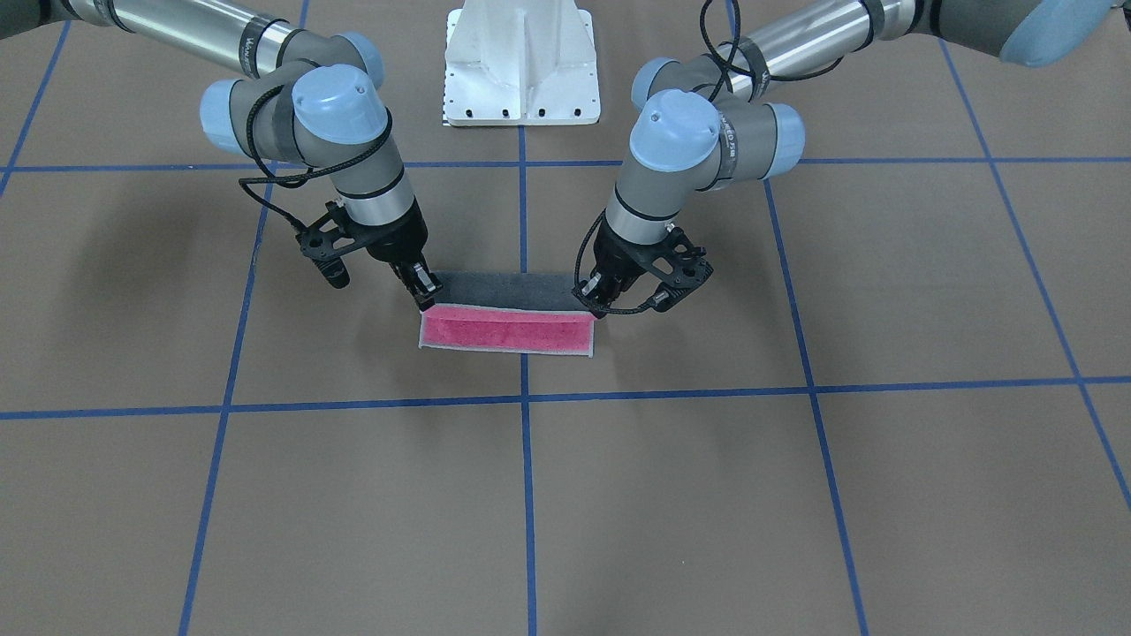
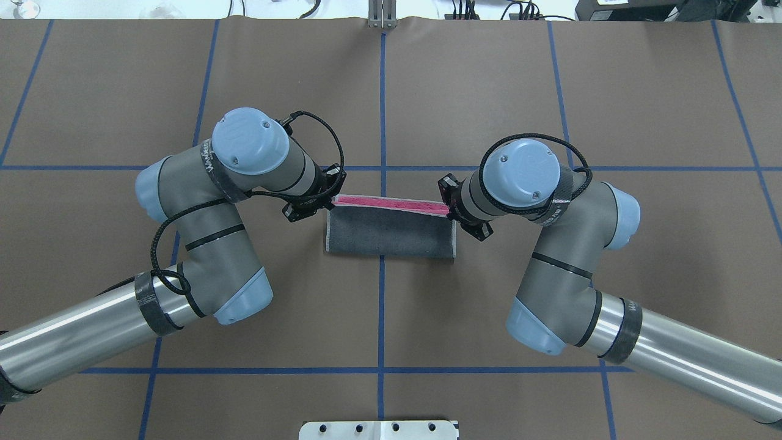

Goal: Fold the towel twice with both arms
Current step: 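Release the folded edge and raise both grippers off the towel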

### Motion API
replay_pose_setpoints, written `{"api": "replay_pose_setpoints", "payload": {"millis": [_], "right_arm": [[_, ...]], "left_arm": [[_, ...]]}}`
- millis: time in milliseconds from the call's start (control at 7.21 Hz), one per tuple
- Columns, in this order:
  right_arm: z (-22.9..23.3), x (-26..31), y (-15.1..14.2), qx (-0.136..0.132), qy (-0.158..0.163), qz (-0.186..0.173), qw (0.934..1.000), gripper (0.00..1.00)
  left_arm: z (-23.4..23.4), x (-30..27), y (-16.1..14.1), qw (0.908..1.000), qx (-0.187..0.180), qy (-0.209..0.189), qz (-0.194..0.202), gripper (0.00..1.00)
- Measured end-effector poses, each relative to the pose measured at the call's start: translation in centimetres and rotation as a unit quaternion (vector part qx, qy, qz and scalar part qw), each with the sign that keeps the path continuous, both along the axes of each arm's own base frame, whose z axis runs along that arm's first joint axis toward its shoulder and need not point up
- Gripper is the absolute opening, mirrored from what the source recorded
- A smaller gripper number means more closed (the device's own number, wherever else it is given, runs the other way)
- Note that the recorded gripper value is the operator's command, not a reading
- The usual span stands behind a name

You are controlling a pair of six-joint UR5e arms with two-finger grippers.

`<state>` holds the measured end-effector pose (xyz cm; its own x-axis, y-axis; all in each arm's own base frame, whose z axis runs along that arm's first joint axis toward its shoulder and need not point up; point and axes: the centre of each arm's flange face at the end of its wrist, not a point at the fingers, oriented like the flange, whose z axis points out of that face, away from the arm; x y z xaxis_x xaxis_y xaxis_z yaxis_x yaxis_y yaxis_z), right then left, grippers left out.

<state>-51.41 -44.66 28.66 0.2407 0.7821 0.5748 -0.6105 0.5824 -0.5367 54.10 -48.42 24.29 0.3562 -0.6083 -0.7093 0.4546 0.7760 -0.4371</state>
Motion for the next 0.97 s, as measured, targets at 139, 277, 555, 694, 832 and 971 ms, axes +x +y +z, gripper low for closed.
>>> {"api": "replay_pose_setpoints", "payload": {"millis": [139,277,555,694,832,971], "right_arm": [[0.0,0.0,0.0,0.0,0.0,0.0,1.0,0.0],[0.1,-0.1,0.0,0.0,0.001,-0.001,1.0,0.0],[0.3,-0.2,-0.1,0.0,0.003,0.0,1.0,0.0],[0.3,-0.2,-0.1,0.0,0.003,-0.001,1.0,0.0],[0.2,-0.2,-0.1,0.0,0.003,-0.001,1.0,0.0],[0.3,-0.2,-0.1,0.0,0.003,-0.001,1.0,0.0]], "left_arm": [[0.1,0.1,-0.1,1.0,0.001,0.001,0.0,0.0],[0.4,0.3,-0.3,1.0,0.002,0.004,-0.001,0.0],[0.5,0.8,-0.9,1.0,0.005,0.007,-0.003,0.0],[0.4,1.1,-1.2,1.0,0.005,0.007,-0.004,0.0],[0.3,1.2,-1.4,1.0,0.004,0.006,-0.005,0.0],[0.4,1.1,-1.7,1.0,0.004,0.006,-0.007,0.0]]}}
